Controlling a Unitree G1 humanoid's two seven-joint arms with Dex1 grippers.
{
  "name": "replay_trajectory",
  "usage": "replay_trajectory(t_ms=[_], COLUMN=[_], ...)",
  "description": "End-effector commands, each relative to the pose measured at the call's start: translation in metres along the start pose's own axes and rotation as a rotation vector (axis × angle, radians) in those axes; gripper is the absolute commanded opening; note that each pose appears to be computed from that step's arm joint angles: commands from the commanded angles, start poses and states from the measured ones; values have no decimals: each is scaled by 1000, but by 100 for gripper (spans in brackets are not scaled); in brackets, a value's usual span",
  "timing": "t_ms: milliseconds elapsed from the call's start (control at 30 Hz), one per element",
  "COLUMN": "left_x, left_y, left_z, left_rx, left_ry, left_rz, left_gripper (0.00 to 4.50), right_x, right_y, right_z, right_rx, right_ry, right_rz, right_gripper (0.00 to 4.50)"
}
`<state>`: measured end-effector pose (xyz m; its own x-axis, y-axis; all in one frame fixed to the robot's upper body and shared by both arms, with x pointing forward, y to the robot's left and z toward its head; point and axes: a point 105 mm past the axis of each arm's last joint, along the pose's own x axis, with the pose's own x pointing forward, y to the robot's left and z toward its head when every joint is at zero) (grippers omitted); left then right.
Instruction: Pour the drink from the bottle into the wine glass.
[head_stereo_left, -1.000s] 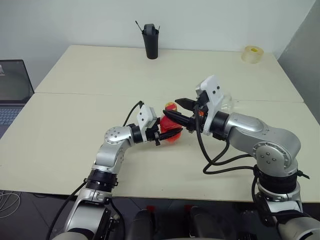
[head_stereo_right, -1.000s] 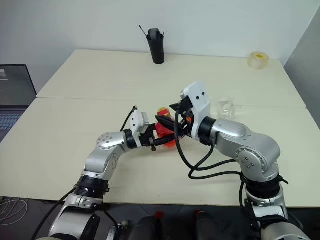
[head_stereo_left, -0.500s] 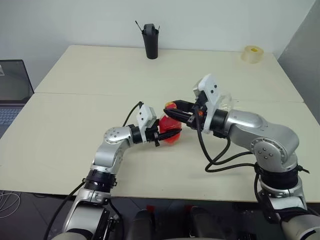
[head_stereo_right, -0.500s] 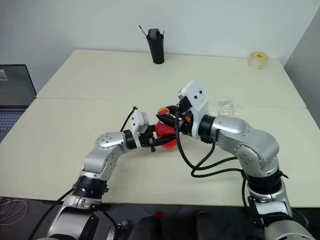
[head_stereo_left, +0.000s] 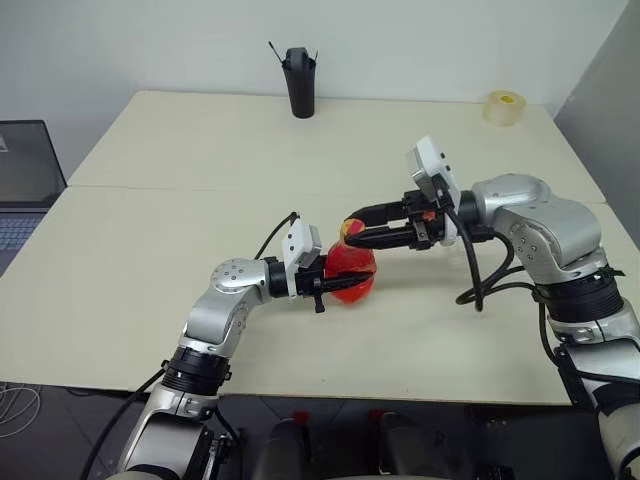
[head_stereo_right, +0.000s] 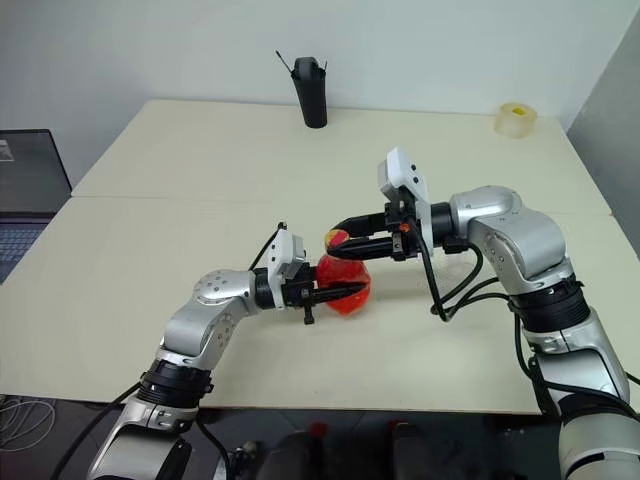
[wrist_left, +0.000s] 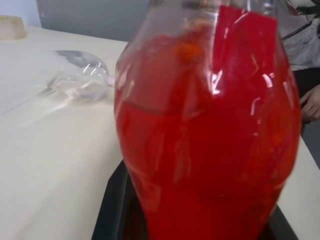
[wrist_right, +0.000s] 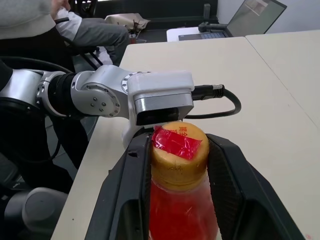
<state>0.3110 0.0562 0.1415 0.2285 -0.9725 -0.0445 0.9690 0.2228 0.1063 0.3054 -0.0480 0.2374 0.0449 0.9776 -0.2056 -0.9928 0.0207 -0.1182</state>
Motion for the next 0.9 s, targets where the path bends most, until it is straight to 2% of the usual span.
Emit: replay_trajectory(t_ms=[33, 233, 467, 700, 900], left_x=[3, 3, 1, 9, 20], left_y=[-3, -1, 14, 23, 27], left_z=[13, 12, 10, 15, 20], left_rx=[43, 42, 46, 76, 100], left_ry=[-40, -37, -25, -48, -67], left_rz=[-24, -19, 50, 99, 107], left_gripper=[98, 97, 92, 92, 92], right_x=[-11, -22, -41, -23, -7], right_y=[3, 12, 14, 31, 30], right_z=[33, 45, 39, 25, 24], right_rx=[-93, -116, -73, 59, 164], right_ry=[-69, -117, -64, -29, -100], right_rz=[-78, -185, -538, -721, -838], right_gripper=[200, 395, 398, 398, 398])
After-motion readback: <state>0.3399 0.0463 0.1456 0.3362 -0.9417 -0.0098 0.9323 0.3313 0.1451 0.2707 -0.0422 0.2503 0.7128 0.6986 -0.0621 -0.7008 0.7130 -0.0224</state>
